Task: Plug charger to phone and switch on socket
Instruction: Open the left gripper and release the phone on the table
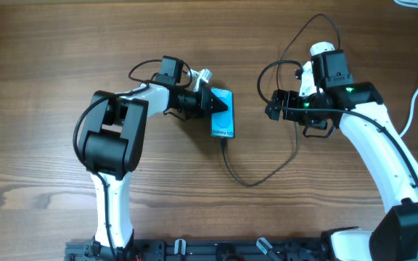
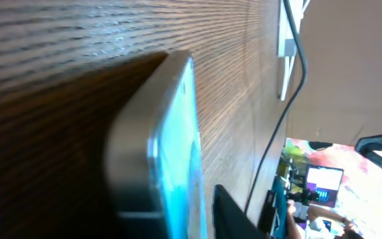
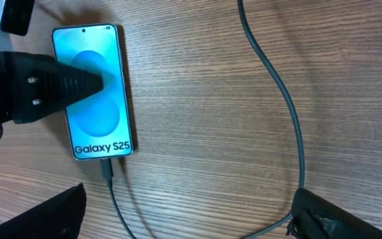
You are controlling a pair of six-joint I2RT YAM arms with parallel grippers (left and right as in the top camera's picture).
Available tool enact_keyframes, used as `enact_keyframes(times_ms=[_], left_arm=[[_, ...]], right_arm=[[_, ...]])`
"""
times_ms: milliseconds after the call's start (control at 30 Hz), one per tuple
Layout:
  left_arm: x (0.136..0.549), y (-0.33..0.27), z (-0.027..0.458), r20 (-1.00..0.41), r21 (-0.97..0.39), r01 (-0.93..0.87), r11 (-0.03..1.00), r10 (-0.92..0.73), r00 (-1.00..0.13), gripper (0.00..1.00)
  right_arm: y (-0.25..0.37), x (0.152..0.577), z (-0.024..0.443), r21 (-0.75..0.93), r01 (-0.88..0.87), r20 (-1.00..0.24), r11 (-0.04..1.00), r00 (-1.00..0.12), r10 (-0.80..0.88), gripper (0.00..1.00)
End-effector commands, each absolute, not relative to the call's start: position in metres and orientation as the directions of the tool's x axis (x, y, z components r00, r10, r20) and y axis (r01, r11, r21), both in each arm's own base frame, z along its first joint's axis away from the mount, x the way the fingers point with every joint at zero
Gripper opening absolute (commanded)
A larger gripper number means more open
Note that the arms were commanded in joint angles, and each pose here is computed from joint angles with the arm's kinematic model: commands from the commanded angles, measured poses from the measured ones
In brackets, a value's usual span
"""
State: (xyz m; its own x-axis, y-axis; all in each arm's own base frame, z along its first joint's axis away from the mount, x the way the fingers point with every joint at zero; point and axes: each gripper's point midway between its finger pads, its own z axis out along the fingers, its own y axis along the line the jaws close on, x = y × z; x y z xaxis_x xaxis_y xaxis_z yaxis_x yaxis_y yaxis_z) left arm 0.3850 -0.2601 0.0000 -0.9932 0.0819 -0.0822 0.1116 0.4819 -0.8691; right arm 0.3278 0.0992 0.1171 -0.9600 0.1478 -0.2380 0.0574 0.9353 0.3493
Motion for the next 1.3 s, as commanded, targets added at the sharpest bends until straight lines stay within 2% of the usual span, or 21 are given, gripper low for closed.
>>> enact_keyframes(times_ms=[0,167,400,533,767,967,1267], left_arm=[[0.373,-0.238,-0.061,0.01,-0.751,0.006,0.66,0.021,-1.0,0.27],[0.373,-0.235,-0.065,0.037,-0.73,-0.034,0.682,-0.01,-0.999,0.31],[0.371,-0.221,-0.075,0.112,-0.664,-0.149,0.732,-0.099,-0.989,0.31],[0.372,-0.219,-0.075,0.119,-0.652,-0.156,0.742,-0.103,-0.988,0.31],[0.371,-0.206,-0.081,0.147,-0.537,-0.207,0.818,-0.15,-0.978,0.3],[0.37,-0.198,-0.086,0.181,-0.483,-0.289,0.827,-0.228,-0.957,0.29],[0.369,-0.195,-0.087,0.189,-0.475,-0.299,0.828,-0.237,-0.953,0.27]], right_arm=[[0.095,0.334,0.127,0.341,0.062,-0.274,0.938,-0.948,0.162,1.0],[0.095,0.334,0.127,0.34,0.062,-0.275,0.938,-0.948,0.162,1.0],[0.095,0.334,0.127,0.34,0.061,-0.275,0.938,-0.948,0.162,1.0],[0.095,0.334,0.127,0.341,0.061,-0.277,0.938,-0.947,0.162,1.0],[0.095,0.334,0.127,0.341,0.061,-0.277,0.938,-0.947,0.162,1.0],[0.095,0.334,0.127,0.341,0.061,-0.276,0.938,-0.947,0.162,1.0],[0.095,0.334,0.127,0.341,0.061,-0.277,0.938,-0.947,0.162,1.0]])
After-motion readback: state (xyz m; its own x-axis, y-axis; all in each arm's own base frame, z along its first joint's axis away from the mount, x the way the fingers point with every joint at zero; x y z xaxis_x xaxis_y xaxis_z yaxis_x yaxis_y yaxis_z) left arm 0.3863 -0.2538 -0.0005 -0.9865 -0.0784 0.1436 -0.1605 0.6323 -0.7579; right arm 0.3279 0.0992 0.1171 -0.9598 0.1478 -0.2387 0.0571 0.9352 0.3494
